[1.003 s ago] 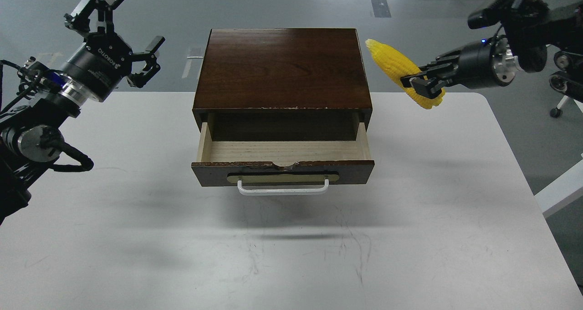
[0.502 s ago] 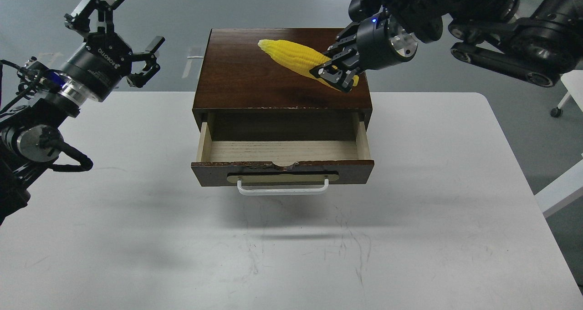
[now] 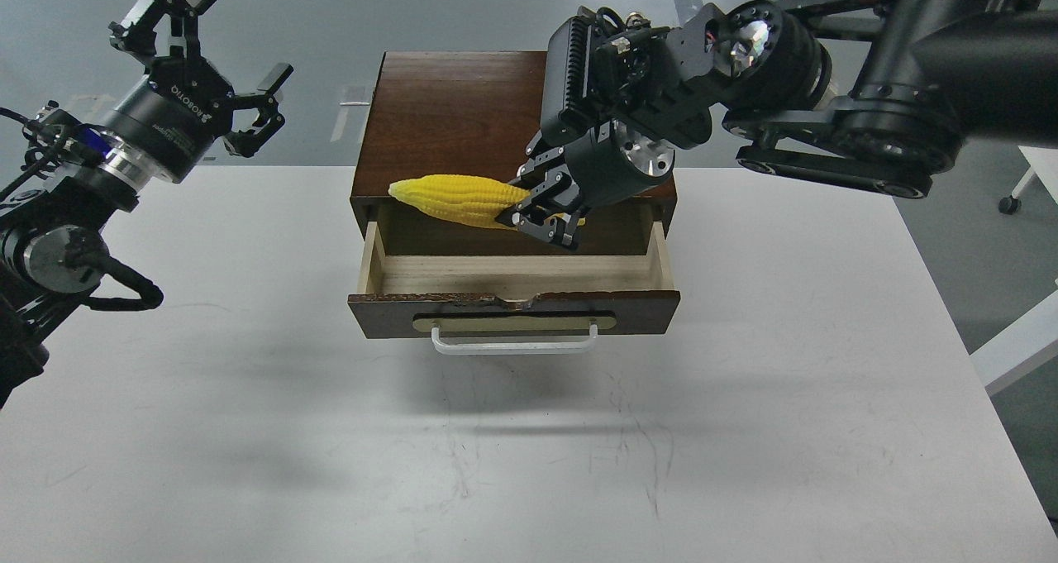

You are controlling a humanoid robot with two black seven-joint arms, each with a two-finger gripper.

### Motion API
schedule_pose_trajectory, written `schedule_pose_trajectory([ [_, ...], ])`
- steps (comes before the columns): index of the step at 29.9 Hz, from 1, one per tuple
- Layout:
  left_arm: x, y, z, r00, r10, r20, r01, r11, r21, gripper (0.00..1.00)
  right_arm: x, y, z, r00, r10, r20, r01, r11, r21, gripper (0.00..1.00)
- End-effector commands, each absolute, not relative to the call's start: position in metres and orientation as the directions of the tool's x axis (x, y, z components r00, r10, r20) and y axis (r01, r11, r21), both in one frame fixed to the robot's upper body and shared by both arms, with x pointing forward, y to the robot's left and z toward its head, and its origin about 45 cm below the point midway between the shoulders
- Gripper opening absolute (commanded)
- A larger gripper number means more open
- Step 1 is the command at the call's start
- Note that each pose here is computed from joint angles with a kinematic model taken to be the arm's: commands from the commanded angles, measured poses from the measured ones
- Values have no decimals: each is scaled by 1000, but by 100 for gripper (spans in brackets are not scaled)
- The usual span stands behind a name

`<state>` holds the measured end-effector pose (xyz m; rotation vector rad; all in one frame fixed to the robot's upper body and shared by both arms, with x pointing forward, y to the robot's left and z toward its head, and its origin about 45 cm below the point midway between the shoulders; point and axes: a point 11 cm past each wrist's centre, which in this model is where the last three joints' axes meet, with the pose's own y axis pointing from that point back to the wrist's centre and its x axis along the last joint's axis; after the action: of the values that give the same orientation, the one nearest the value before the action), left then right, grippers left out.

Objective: Put corn in drawer with both arms
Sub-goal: 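Lower the corn into the open drawer with the right gripper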

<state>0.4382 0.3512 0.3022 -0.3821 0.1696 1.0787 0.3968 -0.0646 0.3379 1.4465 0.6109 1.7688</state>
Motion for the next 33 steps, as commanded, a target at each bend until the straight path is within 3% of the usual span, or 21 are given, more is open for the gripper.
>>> schedule_pose_trajectory([
  [1, 438, 351, 303, 468, 825, -317, -882, 416, -220, 98, 396, -70, 331, -86, 805, 587, -248, -588, 770, 1],
  [33, 437, 360, 308, 458, 835, -306, -887, 403, -227, 98, 394, -80, 284, -67, 841, 536, -211, -537, 817, 7],
])
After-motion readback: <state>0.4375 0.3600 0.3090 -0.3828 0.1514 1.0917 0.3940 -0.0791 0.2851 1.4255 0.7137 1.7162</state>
